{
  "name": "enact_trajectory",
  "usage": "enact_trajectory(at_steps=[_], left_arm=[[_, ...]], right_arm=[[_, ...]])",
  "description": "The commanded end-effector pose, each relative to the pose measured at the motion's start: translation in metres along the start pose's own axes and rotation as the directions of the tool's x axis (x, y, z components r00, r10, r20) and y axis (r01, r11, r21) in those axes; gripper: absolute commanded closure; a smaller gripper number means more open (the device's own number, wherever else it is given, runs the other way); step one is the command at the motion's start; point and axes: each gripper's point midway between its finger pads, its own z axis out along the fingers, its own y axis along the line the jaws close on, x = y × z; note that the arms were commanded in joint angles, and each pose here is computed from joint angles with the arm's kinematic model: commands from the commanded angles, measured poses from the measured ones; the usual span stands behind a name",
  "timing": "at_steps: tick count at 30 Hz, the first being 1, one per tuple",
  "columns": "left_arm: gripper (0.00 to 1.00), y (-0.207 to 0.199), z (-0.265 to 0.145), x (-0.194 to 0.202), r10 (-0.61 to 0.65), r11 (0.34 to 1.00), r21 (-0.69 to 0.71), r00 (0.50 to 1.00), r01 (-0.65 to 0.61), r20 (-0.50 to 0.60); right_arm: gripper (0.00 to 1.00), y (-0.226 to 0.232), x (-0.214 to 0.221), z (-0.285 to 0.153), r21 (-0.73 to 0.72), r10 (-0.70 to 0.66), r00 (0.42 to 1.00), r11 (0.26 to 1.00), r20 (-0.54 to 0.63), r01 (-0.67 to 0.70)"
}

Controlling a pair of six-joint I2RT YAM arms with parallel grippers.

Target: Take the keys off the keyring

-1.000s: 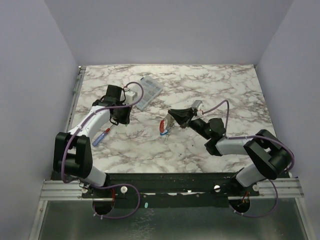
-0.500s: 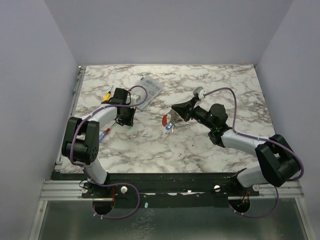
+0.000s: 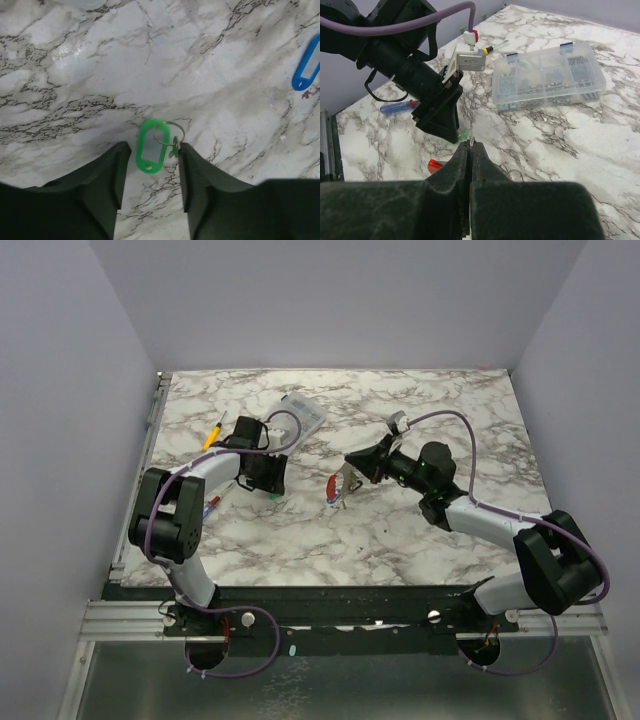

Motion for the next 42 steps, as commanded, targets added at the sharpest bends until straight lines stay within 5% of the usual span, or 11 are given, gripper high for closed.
enact_trajectory(at_steps=[1, 9, 19, 25, 35, 38, 42], left_arm=[[0.41, -0.009, -0.005, -0.006, 0.026, 0.999, 0.039, 1.0, -0.026, 0.008], [0.01, -0.066, -0.066, -0.048, 0.145, 0.95, 0.242, 0.964, -0.199, 0.223], [0.01, -0.143, -0.1, -0.065, 0.196, 0.854, 0.339, 0.848, -0.394, 0.492], [0.01, -0.156, -0.092, -0.077, 0.114, 0.83, 0.394, 0.813, -0.394, 0.571], [0.01, -0.174, -0.072, -0.083, 0.146, 0.769, 0.34, 0.666, -0.542, 0.732], [0.11, -0.172, -0.064, -0.089, 0.157, 0.786, 0.296, 0.638, -0.543, 0.754], [0.37, -0.171, -0.065, -0.1, 0.145, 0.797, 0.277, 0.615, -0.537, 0.775]], right_arm=[[0.99, 0.008, -0.025, 0.001, -0.036, -0.003, 0.999, 0.999, 0.047, 0.004], [0.99, 0.006, -0.024, 0.002, -0.027, 0.02, 0.999, 0.999, 0.044, -0.019], [1.0, 0.007, -0.025, 0.005, -0.033, 0.067, 0.997, 0.997, 0.045, -0.066], [1.0, 0.009, -0.026, 0.007, -0.042, 0.111, 0.993, 0.993, 0.04, -0.109], [0.99, -0.004, -0.03, 0.014, 0.007, 0.248, 0.968, 0.969, 0.044, -0.248], [1.0, -0.006, -0.033, 0.014, 0.011, 0.29, 0.956, 0.957, 0.051, -0.291], [0.99, -0.003, -0.035, 0.013, -0.007, 0.315, 0.948, 0.949, 0.052, -0.315]])
